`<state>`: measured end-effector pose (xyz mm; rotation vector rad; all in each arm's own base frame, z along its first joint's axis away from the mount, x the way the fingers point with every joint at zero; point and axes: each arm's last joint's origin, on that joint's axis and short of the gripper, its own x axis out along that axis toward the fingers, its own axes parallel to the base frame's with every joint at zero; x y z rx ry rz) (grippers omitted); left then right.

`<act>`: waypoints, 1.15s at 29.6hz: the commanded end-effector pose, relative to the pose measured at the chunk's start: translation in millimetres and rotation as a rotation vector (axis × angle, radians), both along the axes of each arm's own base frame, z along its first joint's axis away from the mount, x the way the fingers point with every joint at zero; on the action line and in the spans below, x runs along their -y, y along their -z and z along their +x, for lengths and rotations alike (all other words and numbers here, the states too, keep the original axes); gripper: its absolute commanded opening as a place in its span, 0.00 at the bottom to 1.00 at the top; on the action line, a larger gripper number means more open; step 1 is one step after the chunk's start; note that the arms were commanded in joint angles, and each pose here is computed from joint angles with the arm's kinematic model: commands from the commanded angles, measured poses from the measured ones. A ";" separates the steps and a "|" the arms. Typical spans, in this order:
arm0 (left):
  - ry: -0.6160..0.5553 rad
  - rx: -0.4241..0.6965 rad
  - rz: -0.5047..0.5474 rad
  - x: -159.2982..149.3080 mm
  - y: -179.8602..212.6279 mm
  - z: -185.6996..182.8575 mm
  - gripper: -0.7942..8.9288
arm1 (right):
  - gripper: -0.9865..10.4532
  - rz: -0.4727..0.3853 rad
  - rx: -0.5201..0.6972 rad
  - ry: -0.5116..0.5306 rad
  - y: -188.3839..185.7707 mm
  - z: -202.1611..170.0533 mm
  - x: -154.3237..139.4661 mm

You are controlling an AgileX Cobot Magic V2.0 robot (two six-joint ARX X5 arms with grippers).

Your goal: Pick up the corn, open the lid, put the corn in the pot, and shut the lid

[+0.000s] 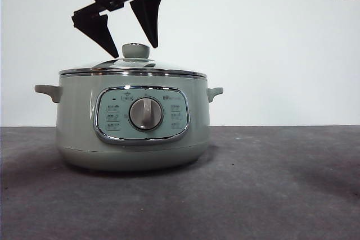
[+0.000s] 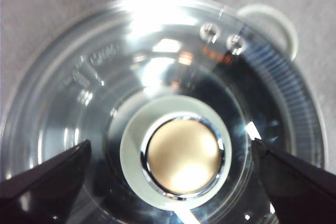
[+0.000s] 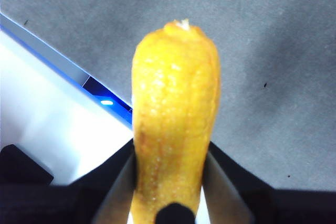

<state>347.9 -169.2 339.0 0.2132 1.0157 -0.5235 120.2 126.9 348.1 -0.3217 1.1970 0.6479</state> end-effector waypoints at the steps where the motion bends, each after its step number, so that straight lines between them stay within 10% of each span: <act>1: 0.011 -0.009 0.015 2.3 6.1 2.9 0.75 | 0.08 0.009 0.016 -0.002 -0.5 1.3 -1.1; 24: 0.019 -0.021 0.071 14.3 15.4 1.4 0.30 | 0.08 0.012 0.018 -0.001 -0.6 1.4 -1.3; 28: 0.019 -0.035 0.078 15.6 21.2 4.3 0.06 | 0.08 0.012 0.017 -0.001 -0.5 1.3 -1.3; 34: 0.019 -0.024 0.073 16.1 20.3 4.9 0.07 | 0.08 0.012 0.019 -0.001 -0.6 1.5 -1.4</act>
